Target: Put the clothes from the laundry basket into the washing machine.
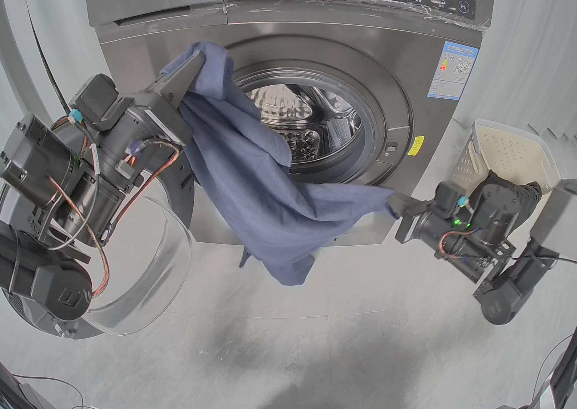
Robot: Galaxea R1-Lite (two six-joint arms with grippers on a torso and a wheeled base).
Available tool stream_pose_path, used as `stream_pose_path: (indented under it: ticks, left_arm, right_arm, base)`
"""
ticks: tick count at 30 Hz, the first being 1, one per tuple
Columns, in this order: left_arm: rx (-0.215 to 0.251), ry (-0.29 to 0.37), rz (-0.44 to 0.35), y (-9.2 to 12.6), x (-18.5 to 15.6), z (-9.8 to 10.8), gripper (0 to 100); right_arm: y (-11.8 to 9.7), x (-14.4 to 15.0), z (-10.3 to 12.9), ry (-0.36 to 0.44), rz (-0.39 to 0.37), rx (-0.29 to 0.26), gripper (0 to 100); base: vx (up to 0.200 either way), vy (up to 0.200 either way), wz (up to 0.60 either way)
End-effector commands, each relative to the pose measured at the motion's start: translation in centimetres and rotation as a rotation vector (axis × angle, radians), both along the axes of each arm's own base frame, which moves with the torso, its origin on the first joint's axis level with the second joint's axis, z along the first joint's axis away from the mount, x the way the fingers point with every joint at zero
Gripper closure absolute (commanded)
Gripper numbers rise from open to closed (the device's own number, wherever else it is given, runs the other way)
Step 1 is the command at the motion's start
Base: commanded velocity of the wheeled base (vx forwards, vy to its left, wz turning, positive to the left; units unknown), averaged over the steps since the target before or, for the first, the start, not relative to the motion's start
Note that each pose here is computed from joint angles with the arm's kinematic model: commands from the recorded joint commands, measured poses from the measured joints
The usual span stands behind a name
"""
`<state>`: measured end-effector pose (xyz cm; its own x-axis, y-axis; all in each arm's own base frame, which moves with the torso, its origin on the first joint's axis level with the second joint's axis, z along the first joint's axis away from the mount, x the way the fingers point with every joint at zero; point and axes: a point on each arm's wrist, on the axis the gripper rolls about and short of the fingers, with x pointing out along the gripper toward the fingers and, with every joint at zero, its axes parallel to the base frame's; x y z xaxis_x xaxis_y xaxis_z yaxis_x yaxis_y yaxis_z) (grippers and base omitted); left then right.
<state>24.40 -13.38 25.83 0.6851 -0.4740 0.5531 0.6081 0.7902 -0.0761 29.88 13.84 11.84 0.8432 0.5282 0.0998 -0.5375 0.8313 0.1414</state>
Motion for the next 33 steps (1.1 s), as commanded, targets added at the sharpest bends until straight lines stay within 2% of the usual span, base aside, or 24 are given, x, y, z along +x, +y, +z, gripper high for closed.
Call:
stream_pose_path:
  ticks: [1, 6, 9, 12, 19, 33]
  left_arm:
    - [0.011, 0.023, 0.048, 1.3, 0.3, -0.8, 100]
    - [0.019, 0.035, 0.061, 1.7, 0.4, -1.2, 100]
    - [0.027, 0.050, 0.066, 2.0, 0.2, -1.6, 100]
    - [0.028, 0.056, 0.063, 2.2, -0.2, -1.7, 100]
    - [0.059, 0.095, 0.063, 2.3, -0.5, -2.9, 100]
    - [0.076, 0.117, 0.058, 2.4, -1.0, -3.5, 100]
  right_arm:
    - [-3.4, -5.0, 8.4, -0.228, -0.035, 0.095, 100]
    - [-4.0, -5.8, 9.2, -0.234, -0.042, 0.098, 100]
    - [-5.4, -5.1, 10.2, -0.273, -0.095, 0.103, 100]
    - [-5.8, -4.6, 11.1, -0.311, -0.116, 0.115, 100]
    - [-5.6, -3.9, 12.9, -0.374, -0.144, 0.152, 100]
    - [-5.2, -4.2, 15.8, -0.474, -0.146, 0.211, 100]
  base:
    - [0.000, 0.000, 0.00]
    - [0.000, 0.000, 0.00]
    - [0.000, 0.000, 0.00]
    - [0.000, 0.000, 0.00]
    - [0.000, 0.000, 0.00]
    - [0.000, 0.000, 0.00]
